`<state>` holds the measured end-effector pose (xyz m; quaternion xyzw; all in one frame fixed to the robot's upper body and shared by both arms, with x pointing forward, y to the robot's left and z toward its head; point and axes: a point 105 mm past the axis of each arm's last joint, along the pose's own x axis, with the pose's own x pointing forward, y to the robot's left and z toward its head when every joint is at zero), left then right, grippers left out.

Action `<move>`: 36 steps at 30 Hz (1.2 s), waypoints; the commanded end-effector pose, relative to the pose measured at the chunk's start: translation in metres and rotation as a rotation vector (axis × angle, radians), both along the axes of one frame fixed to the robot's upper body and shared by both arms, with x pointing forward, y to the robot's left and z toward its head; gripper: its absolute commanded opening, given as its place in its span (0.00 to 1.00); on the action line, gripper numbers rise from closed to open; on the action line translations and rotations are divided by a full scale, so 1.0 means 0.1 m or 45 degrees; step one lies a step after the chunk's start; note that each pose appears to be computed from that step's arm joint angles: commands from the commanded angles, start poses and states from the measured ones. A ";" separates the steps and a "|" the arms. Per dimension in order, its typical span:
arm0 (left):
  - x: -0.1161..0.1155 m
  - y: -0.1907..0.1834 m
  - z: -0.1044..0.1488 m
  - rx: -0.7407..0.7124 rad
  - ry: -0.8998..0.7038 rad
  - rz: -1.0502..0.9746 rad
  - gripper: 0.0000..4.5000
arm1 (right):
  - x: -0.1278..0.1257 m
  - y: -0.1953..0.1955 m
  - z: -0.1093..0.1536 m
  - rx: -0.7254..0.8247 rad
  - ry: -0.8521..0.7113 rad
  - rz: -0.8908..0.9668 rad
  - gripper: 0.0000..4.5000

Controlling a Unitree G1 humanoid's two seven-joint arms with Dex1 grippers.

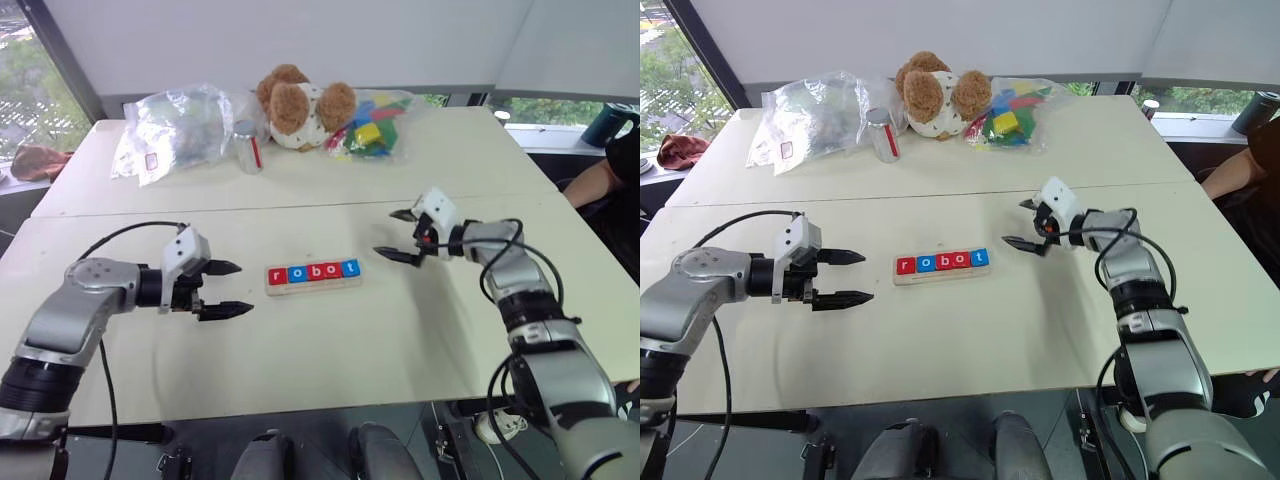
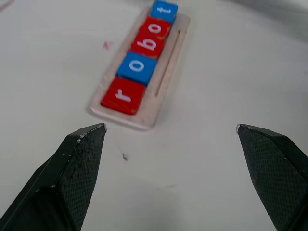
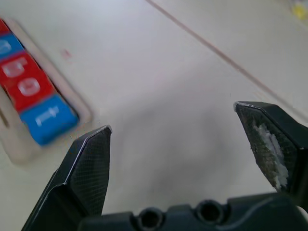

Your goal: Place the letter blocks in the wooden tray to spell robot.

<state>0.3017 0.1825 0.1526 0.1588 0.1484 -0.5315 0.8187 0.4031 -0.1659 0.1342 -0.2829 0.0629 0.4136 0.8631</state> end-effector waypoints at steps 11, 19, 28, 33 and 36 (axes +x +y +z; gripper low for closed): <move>0.01 -0.02 0.11 -0.002 -0.028 -0.046 1.00 | -0.05 0.30 0.04 0.057 -0.035 0.049 0.99; -0.01 0.01 0.10 -0.005 -0.026 -0.025 1.00 | -0.07 0.34 -0.03 0.054 -0.008 0.067 0.99; 0.00 0.00 0.09 -0.008 -0.027 -0.019 1.00 | -0.12 0.46 -0.03 0.087 0.013 0.112 0.99; 0.00 0.01 0.09 -0.008 -0.028 -0.016 1.00 | -0.10 0.44 -0.05 0.076 0.006 0.090 0.99; 0.00 0.03 0.09 -0.013 -0.031 0.001 1.00 | -0.07 0.31 0.02 0.049 -0.039 0.041 0.99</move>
